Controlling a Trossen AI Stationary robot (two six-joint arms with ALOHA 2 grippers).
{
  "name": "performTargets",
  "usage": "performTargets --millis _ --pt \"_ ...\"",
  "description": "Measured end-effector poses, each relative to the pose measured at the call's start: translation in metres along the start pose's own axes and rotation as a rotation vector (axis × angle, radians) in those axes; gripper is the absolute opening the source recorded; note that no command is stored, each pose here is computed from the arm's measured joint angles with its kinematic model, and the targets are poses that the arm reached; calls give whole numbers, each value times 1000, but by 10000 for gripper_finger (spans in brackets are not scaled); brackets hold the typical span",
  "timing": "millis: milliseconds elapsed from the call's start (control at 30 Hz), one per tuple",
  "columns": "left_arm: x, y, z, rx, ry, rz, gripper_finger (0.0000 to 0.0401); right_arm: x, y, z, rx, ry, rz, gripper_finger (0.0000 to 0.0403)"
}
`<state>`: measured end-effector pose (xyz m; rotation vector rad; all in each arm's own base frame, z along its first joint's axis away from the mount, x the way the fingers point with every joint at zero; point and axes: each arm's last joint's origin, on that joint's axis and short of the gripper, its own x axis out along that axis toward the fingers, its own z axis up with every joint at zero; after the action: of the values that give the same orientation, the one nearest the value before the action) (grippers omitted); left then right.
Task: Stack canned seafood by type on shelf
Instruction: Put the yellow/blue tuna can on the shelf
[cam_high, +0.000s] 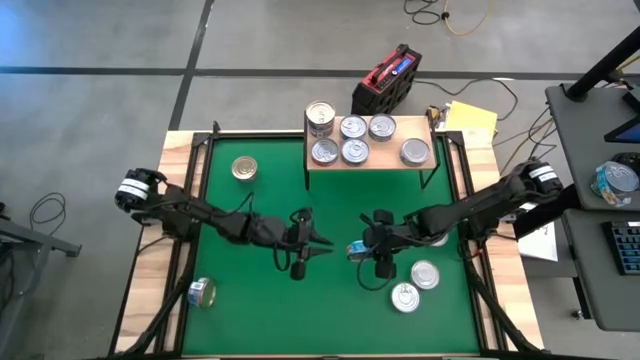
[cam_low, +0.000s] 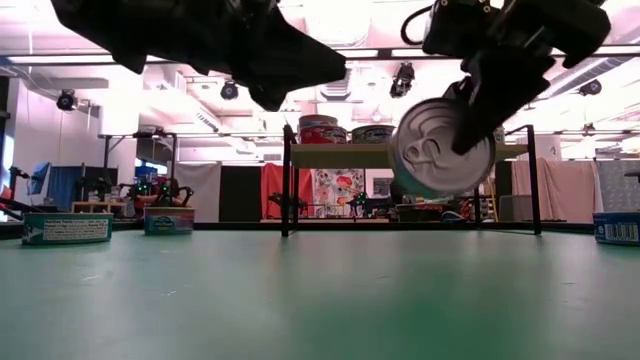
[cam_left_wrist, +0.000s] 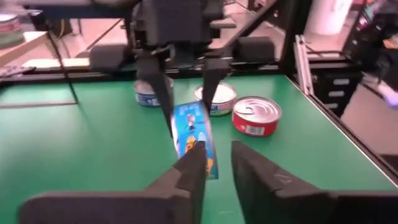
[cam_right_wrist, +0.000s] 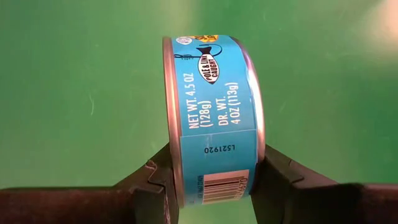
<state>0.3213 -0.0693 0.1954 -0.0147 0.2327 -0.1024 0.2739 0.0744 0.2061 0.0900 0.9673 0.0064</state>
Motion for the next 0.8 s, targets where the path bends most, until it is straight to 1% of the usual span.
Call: performTargets --millis 200,300,367,433,533,633,800 --pt "0 0 7 -25 -70 9 162 -10 -1 9 -21 -60 -61 129" --pt "0 2 9 -36 -93 70 202 -15 1 19 -57 -101 -80 129" --pt "0 4 9 -42 -96 97 222 -17 2 24 -88 -118 -99 129" --pt "0 4 9 -50 -97 103 235 -19 3 29 -117 -128 -99 129" --pt "0 4 9 -53 -96 102 245 -24 4 36 -152 -157 -112 129" --pt "0 4 9 -53 -96 102 247 -27 4 42 -183 -179 -167 129" --pt "0 4 9 -53 -96 102 247 -31 5 48 -222 -196 -174 129"
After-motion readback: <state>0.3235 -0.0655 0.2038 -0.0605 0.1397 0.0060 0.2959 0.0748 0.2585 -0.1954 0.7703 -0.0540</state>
